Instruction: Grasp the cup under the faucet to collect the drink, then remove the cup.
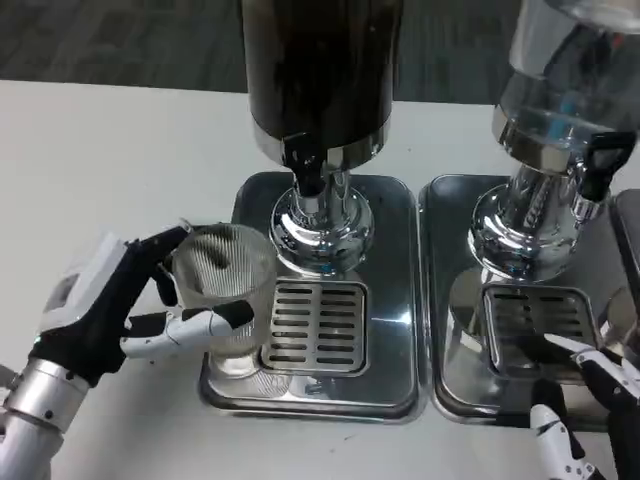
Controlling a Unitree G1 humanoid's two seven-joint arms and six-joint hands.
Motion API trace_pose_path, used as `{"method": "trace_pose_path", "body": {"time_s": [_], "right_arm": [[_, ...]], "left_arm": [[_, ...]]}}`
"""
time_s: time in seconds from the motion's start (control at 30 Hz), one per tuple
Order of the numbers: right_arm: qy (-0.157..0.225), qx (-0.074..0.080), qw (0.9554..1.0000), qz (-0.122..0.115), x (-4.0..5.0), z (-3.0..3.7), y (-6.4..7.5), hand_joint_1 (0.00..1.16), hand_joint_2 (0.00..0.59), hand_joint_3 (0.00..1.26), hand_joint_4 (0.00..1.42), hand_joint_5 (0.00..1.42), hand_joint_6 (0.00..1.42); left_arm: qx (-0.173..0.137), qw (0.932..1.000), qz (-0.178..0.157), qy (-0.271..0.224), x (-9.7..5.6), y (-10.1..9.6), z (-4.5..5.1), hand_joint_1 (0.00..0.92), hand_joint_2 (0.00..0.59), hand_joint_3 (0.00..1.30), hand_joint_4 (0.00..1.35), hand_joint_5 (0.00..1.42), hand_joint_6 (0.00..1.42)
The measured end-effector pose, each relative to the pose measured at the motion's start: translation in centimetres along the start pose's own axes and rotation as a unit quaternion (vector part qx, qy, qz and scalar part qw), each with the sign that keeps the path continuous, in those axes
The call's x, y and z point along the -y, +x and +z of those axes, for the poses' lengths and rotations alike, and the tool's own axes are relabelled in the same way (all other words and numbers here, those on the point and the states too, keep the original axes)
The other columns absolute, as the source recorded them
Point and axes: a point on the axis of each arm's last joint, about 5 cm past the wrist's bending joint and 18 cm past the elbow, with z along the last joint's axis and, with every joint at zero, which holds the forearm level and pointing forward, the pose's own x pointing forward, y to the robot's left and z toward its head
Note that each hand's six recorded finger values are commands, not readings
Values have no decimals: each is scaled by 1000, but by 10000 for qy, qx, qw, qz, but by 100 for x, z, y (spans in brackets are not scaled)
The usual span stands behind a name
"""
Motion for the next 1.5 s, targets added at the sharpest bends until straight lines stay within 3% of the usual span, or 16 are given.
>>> {"method": "trace_pose_path", "body": {"time_s": [0.43,0.53,0.6,0.67,0.8,1.03,1.27,1.4,1.5], "right_arm": [[-4,-108,9999,-31,-8,15,-63,209,465,392,375,288,129],[7,-134,9999,-66,-12,17,-71,209,465,392,375,288,129],[21,-145,9999,-80,-16,20,-73,209,465,392,375,288,131],[25,-145,9999,-84,-17,21,-72,209,466,392,375,288,134],[50,-109,9999,-114,-26,28,-50,209,466,392,375,288,139],[79,-70,9999,-123,-35,31,-30,209,466,392,376,288,143],[123,-34,9999,-113,-55,40,-15,211,472,392,372,297,158],[125,-42,9999,-112,-56,37,-16,213,474,388,371,300,160],[126,-39,9999,-110,-59,35,-11,214,475,386,371,301,161]], "left_arm": [[120,9991,-400,-38,192,265,111,321,141,440,513,764,890],[141,9988,-478,10,190,327,129,310,134,371,438,673,767],[164,9983,-549,46,191,353,138,257,101,280,291,483,569],[151,9981,-601,62,191,360,139,203,76,216,201,367,467],[81,9951,-976,103,183,382,135,154,56,186,148,304,399],[48,9935,-1131,86,162,383,129,95,29,140,86,243,290],[171,9949,-989,79,110,378,134,75,17,119,54,212,250],[382,9974,-612,11,-11,351,134,74,19,134,122,254,316],[362,9987,-361,21,-107,315,110,77,21,137,140,270,337]]}}
